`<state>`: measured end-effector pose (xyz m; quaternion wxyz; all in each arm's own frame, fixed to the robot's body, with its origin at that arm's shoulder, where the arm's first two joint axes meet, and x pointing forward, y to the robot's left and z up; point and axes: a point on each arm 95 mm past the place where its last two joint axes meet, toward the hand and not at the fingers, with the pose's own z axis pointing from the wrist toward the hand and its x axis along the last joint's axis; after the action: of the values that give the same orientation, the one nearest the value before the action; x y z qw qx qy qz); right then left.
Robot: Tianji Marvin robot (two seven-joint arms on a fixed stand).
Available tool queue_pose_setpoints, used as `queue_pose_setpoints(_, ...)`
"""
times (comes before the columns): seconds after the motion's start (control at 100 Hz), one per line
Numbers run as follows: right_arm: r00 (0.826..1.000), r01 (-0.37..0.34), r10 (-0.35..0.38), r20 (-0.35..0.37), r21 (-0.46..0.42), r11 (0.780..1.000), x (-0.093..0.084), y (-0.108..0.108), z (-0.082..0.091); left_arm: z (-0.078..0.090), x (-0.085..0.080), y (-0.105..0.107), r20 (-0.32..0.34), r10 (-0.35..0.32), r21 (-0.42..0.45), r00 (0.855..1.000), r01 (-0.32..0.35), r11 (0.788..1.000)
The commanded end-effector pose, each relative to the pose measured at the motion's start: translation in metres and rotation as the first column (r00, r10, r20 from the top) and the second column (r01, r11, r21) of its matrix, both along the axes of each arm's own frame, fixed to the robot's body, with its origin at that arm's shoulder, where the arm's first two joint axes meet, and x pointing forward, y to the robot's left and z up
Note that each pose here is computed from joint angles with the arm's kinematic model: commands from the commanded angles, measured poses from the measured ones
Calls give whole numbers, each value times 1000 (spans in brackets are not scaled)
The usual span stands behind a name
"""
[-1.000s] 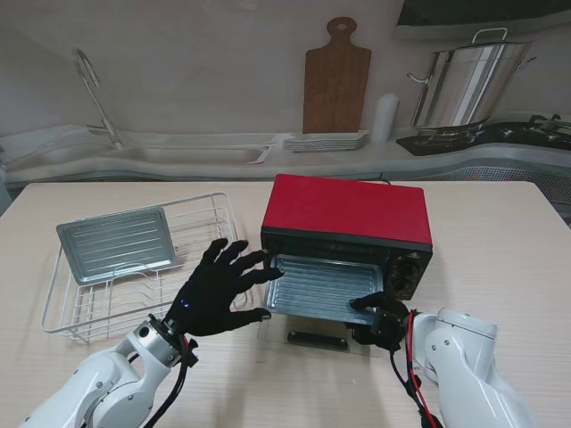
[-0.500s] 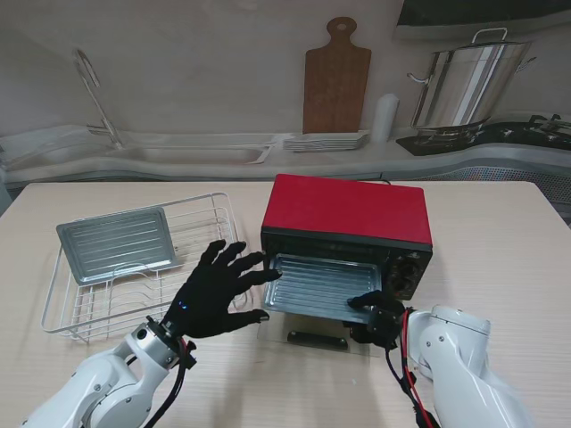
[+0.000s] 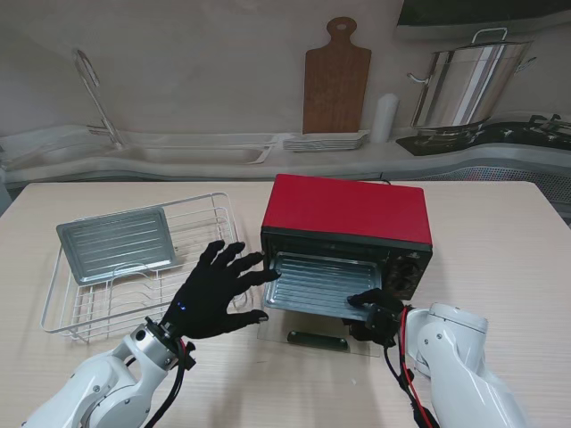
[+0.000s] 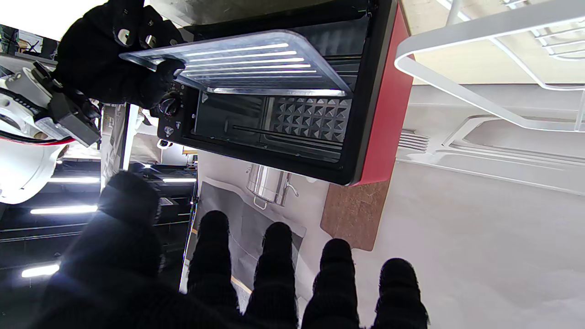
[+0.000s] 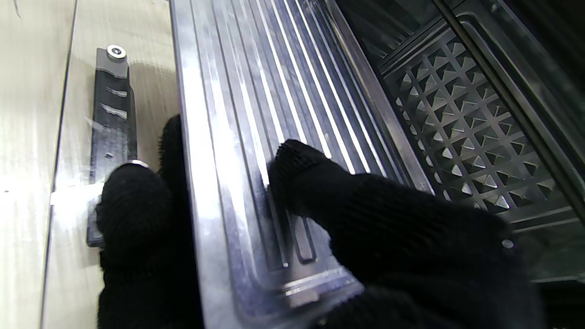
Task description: Slide the trays into the oven
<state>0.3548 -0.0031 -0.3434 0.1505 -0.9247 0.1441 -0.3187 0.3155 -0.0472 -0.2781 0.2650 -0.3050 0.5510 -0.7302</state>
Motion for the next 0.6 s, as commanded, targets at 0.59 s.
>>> queue_pose_setpoints(0.59, 1000, 8, -9, 19, 37, 999, 4, 3, 5, 1, -2, -3, -11, -7, 7, 1000, 7, 1000)
